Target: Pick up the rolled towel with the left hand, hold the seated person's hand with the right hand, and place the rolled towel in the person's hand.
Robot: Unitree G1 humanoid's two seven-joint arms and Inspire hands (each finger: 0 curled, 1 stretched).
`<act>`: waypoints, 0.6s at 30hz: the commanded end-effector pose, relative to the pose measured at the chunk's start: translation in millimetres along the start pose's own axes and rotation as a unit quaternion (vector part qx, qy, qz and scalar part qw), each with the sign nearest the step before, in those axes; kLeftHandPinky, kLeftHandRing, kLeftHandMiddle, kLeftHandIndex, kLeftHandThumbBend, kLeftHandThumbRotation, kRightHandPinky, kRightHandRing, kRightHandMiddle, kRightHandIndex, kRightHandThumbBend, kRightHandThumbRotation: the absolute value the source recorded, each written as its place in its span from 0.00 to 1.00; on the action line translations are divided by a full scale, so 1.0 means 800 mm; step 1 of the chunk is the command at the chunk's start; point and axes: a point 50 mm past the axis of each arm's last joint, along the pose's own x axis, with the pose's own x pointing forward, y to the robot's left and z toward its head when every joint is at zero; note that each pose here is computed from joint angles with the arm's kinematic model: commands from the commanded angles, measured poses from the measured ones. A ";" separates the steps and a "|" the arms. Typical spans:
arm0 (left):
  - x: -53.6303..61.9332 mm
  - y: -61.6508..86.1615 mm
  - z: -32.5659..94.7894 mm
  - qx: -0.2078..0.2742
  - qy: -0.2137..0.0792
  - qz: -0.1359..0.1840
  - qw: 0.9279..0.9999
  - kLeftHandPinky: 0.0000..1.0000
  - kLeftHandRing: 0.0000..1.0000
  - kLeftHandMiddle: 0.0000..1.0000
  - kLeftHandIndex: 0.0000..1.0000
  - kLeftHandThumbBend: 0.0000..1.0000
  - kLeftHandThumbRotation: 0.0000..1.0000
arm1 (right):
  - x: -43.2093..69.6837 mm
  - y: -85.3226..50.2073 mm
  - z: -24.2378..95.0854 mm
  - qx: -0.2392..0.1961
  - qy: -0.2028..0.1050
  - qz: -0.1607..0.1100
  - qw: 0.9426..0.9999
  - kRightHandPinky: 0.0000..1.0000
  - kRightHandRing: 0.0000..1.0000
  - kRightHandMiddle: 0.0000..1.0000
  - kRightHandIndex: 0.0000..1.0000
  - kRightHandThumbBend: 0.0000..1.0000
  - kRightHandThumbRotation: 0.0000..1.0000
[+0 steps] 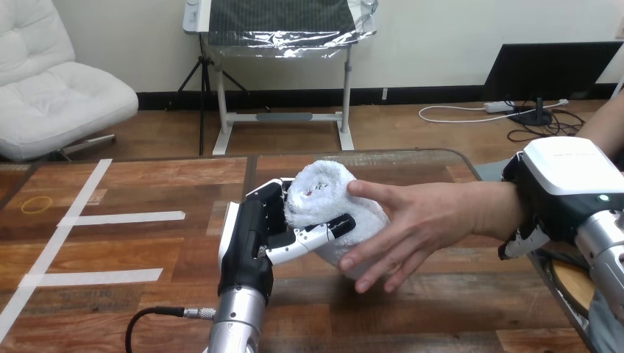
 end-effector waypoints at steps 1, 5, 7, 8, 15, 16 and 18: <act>0.034 -0.041 0.060 -0.044 -0.088 -0.024 0.995 0.49 0.47 0.46 0.50 0.66 0.00 | 0.014 -0.025 0.028 0.030 -0.042 -0.054 0.997 0.10 0.16 0.24 0.30 0.77 0.00; 0.035 -0.045 0.062 -0.043 -0.091 -0.027 0.995 0.48 0.47 0.47 0.50 0.66 0.00 | 0.015 -0.024 0.028 0.031 -0.041 -0.048 0.998 0.10 0.16 0.24 0.30 0.77 0.00; 0.035 -0.046 0.064 -0.041 -0.094 -0.028 0.994 0.48 0.47 0.47 0.50 0.66 0.00 | 0.015 -0.024 0.028 0.032 -0.040 -0.046 0.998 0.10 0.16 0.24 0.30 0.76 0.00; 0.035 -0.047 0.064 -0.040 -0.095 -0.029 0.994 0.48 0.47 0.47 0.50 0.66 0.00 | 0.015 -0.023 0.028 0.033 -0.040 -0.045 0.998 0.10 0.16 0.24 0.30 0.76 0.00; 0.034 -0.054 0.069 -0.040 -0.101 -0.034 0.993 0.49 0.48 0.48 0.50 0.66 0.00 | 0.015 -0.023 0.028 0.035 -0.047 -0.049 0.997 0.10 0.16 0.24 0.29 0.76 0.00; 0.034 -0.055 0.070 -0.043 -0.103 -0.036 0.993 0.49 0.48 0.48 0.50 0.66 0.00 | 0.015 -0.023 0.028 0.035 -0.048 -0.049 0.997 0.10 0.16 0.24 0.29 0.76 0.00; 0.034 -0.056 0.072 -0.045 -0.106 -0.038 0.993 0.48 0.47 0.47 0.50 0.66 0.00 | 0.016 -0.022 0.028 0.036 -0.048 -0.049 0.997 0.10 0.16 0.24 0.29 0.76 0.00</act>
